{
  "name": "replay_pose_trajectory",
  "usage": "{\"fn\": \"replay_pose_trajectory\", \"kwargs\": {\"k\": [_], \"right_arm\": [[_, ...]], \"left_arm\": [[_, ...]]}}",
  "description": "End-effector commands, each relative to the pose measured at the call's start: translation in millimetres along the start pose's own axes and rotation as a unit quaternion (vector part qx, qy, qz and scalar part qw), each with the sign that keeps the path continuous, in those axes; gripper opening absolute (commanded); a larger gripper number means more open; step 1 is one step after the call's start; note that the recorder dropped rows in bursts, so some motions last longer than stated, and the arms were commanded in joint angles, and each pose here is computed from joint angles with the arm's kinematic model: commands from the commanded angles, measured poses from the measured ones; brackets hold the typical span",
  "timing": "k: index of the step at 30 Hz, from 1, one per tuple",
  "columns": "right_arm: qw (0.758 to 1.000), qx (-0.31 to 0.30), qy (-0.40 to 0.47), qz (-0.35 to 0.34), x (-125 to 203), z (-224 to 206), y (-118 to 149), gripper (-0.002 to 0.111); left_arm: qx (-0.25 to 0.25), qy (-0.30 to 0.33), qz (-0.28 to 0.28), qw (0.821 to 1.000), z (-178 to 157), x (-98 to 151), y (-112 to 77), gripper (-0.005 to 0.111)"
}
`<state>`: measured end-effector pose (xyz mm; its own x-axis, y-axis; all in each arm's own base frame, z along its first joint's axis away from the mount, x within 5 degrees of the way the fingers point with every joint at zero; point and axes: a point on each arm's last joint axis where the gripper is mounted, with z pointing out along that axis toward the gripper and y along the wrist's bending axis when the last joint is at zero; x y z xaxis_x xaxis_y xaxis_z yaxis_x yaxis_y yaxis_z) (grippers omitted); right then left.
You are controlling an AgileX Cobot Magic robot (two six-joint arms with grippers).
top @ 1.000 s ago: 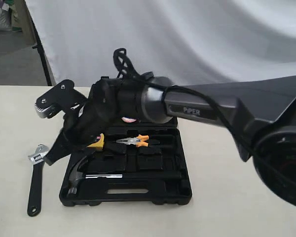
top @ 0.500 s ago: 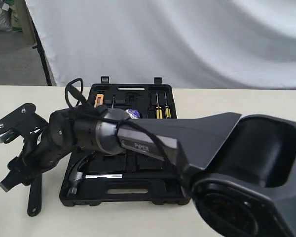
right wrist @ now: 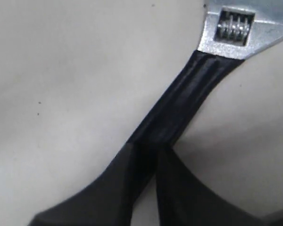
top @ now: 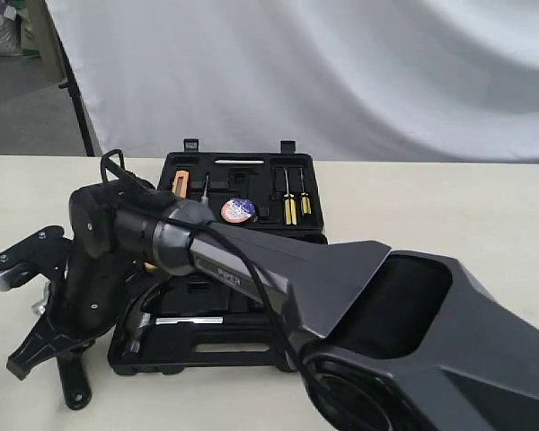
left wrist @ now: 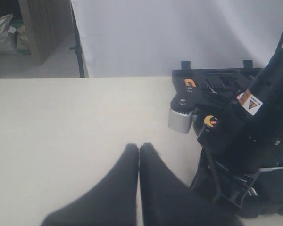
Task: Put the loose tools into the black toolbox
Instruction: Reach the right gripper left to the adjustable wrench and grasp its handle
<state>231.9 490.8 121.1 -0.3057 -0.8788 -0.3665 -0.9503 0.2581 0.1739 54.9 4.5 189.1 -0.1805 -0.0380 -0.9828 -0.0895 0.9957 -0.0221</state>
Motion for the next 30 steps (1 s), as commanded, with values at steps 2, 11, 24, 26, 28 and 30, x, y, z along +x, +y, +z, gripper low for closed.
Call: {"fn": "replay_pose_trajectory", "kwargs": {"k": [2,11,24,26,28,30], "right_arm": [[0.995,-0.022,0.101,0.011,19.2,7.9,12.3,0.004],[0.997,-0.022,0.071,0.014,6.5,-23.4,25.1,0.004],[0.999,0.017,0.016,0.028,-7.3,-50.0,23.8,0.074],[0.999,0.023,-0.006,0.028,-10.0,-40.2,20.5,0.075],[0.999,0.026,-0.019,0.024,-10.9,-30.5,17.7,0.074],[0.999,0.029,-0.03,0.025,-11.8,-22.8,15.4,0.074]], "left_arm": [[0.005,-0.001,-0.003,1.0,-0.1,0.3,-0.7,0.001],[0.005,-0.001,-0.003,1.0,-0.1,0.3,-0.7,0.001],[0.005,-0.001,-0.003,1.0,-0.1,0.3,-0.7,0.001],[0.005,-0.001,-0.003,1.0,-0.1,0.3,-0.7,0.001],[0.005,-0.001,-0.003,1.0,-0.1,0.3,-0.7,0.001],[0.005,-0.001,-0.003,1.0,-0.1,0.3,-0.7,0.001]]}}
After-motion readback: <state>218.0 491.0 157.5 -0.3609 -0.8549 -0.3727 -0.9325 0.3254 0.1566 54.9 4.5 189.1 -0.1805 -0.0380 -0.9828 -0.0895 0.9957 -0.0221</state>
